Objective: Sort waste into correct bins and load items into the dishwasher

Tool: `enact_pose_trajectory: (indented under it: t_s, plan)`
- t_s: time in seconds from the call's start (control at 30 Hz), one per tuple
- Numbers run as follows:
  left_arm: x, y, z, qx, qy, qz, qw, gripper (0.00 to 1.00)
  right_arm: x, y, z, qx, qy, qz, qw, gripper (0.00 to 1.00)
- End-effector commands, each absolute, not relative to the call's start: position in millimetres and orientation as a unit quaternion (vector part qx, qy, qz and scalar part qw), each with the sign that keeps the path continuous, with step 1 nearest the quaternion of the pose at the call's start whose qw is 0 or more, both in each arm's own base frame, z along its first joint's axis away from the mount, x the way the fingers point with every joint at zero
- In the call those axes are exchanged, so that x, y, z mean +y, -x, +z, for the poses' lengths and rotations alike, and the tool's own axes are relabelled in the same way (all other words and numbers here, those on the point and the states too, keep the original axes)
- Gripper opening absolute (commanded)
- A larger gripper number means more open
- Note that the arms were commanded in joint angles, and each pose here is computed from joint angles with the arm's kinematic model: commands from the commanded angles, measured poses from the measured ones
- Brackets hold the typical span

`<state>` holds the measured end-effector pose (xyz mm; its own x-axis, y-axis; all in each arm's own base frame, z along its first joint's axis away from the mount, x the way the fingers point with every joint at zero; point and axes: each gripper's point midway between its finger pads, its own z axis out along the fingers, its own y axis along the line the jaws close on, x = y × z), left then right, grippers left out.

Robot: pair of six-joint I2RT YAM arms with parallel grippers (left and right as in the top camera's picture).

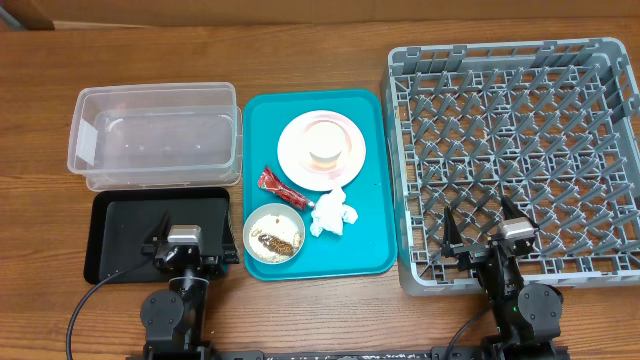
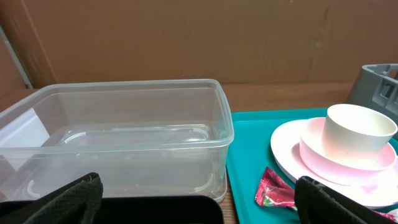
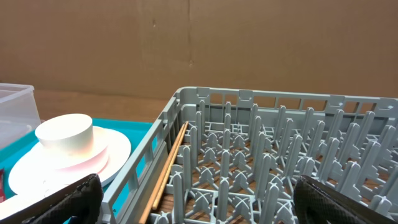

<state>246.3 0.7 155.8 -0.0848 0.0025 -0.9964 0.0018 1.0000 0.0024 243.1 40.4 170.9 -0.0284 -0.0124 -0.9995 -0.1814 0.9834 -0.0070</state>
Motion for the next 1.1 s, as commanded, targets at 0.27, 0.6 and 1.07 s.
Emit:
enact_pose_trajectory:
  t_s: [0.27,0.6,1.07]
  plan:
    - [-1.2,-246.2,155.5,0.734,-0.01,0.003,0.679,1.0,40.1,-243.2,170.4,0.711,0.068,0.061,0.697,1.0]
    - [-1.2,-246.2,155.5,0.734,-0.01,0.003,0.679,1.0,40.1,-243.2,170.4,0.711,0.068,0.061,0.697,1.0]
    - [2.7,-246.2,155.9,0.734,-0.004,0.012,0.679,1.0,40.1,-243.2,170.4,0.711,0.068,0.061,0.697,1.0]
